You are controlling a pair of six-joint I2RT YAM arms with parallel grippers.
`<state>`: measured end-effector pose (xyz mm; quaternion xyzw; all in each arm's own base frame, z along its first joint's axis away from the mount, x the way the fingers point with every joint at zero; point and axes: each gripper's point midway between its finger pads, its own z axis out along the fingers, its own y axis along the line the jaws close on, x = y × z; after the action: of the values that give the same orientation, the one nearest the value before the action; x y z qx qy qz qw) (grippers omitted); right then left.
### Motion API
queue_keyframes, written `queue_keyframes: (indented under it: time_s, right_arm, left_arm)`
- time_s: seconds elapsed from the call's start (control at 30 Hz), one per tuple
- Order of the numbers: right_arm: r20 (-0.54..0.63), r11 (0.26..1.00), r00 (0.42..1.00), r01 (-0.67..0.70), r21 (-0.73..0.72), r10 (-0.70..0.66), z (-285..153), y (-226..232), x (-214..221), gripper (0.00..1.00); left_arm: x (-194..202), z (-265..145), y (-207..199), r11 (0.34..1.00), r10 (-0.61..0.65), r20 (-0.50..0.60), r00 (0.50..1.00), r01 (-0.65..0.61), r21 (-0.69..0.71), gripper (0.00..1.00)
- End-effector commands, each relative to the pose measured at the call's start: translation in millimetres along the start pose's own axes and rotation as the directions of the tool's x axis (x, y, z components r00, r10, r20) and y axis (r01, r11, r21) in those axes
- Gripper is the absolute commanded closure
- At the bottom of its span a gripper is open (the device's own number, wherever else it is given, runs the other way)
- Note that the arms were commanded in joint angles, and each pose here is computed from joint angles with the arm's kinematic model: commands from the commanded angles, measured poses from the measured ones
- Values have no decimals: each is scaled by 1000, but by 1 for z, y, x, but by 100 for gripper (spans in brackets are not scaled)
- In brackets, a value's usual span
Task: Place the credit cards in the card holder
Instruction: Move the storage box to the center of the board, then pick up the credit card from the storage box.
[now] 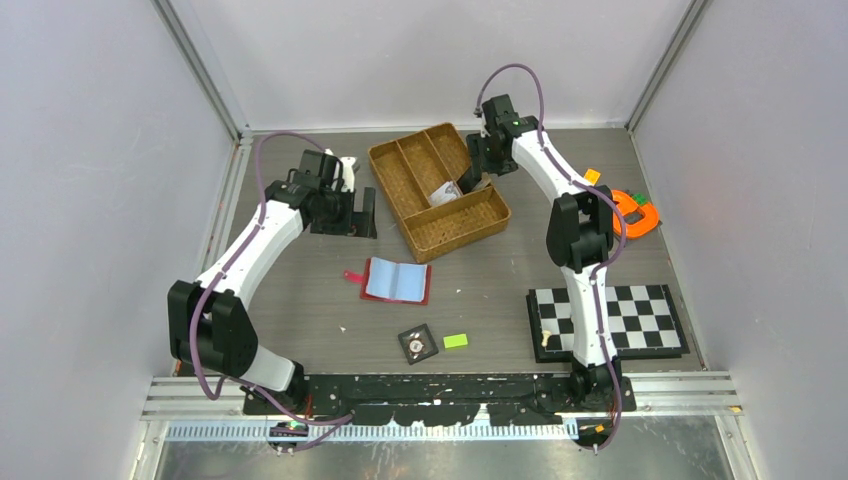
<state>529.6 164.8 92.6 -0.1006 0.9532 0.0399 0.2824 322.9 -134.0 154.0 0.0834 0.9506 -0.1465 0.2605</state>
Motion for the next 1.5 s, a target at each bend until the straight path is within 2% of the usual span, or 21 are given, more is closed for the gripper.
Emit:
queue_keyframes:
  time_s: [0.0, 0.2, 0.37, 1.1, 1.47]
  right_arm:
    - [93, 1000, 996, -2, 16, 0, -29, -6, -27, 35]
    - [88, 1000, 996, 0, 3, 0, -28, -3, -25, 45]
    - [94, 1000, 996, 1, 3, -2, -31, -3, -26, 58]
    - [125, 1000, 992, -5, -27, 8, -39, 2, -32, 98]
    - [152, 995, 988, 2, -97, 13, -50, 14, -36, 99]
  left_arm:
    - [-2, 2, -4, 1000, -4, 5, 1000, 4, 29, 3]
    - [0, 3, -6, 999, -7, -2, 1000, 7, 37, 3]
    - [0, 4, -8, 999, -8, -6, 1000, 9, 47, 3]
    - [2, 5, -10, 998, -12, -20, 1000, 13, 65, 4]
    - [3, 4, -11, 998, -10, -21, 1000, 12, 66, 4]
